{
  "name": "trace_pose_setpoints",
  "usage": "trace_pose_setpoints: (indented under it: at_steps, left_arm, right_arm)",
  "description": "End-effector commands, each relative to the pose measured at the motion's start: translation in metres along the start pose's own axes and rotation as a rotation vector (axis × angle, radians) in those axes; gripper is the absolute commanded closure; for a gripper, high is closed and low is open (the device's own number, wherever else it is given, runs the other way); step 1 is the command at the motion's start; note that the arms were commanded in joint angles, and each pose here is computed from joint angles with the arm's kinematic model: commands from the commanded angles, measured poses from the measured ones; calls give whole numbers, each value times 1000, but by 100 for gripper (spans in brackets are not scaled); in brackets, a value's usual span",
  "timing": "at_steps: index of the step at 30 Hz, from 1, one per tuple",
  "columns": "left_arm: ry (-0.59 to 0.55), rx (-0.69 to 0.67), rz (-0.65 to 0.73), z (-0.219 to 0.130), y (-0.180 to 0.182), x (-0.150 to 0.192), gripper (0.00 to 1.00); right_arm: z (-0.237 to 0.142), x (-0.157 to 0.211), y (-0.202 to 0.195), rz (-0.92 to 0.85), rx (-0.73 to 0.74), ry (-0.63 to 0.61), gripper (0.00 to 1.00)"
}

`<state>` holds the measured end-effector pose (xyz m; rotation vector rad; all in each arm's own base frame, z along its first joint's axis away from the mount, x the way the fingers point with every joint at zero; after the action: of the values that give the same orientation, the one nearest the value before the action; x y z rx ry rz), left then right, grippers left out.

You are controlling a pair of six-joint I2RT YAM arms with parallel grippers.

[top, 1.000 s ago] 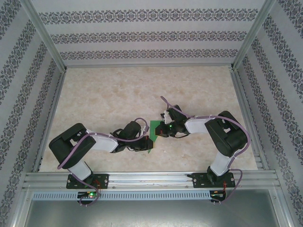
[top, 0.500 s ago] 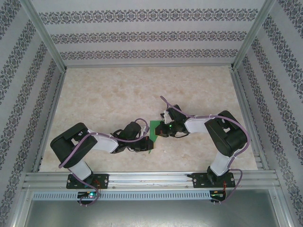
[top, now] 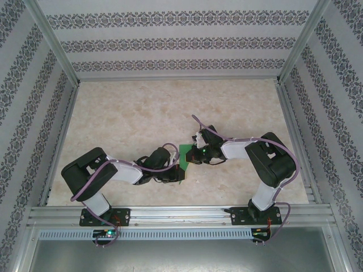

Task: Fold a paper plane with a square sheet of paper (fold left side to right side)
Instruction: Fold the wing for the fifth time at the center of the table.

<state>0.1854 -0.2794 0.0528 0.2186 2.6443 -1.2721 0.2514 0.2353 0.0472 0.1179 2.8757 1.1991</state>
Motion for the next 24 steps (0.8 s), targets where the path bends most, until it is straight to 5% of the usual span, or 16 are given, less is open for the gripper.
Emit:
trace_pose_setpoints:
  at_steps: [1,24]
  left_arm:
    - [60,-13,-20,4,5,18,93]
    - [98,-66,-13,-4,8,40,93]
  right_arm:
    - [11,19,-59,83,264,29,100]
    - [11,21,-61,86,276,34,100]
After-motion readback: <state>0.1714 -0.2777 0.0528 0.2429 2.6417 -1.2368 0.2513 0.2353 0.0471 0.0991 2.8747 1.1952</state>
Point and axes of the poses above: each hand's point on the last joint's axis, 136 mm out from that joint toward the fingers, its own z axis out along the fingers, its own y axis along the line the jaws close on, x = y × z, the point moved 5 cm from there along -z, back along the fingers, and after that the axes turned 6 degrees about z, right-handed, at the moved point
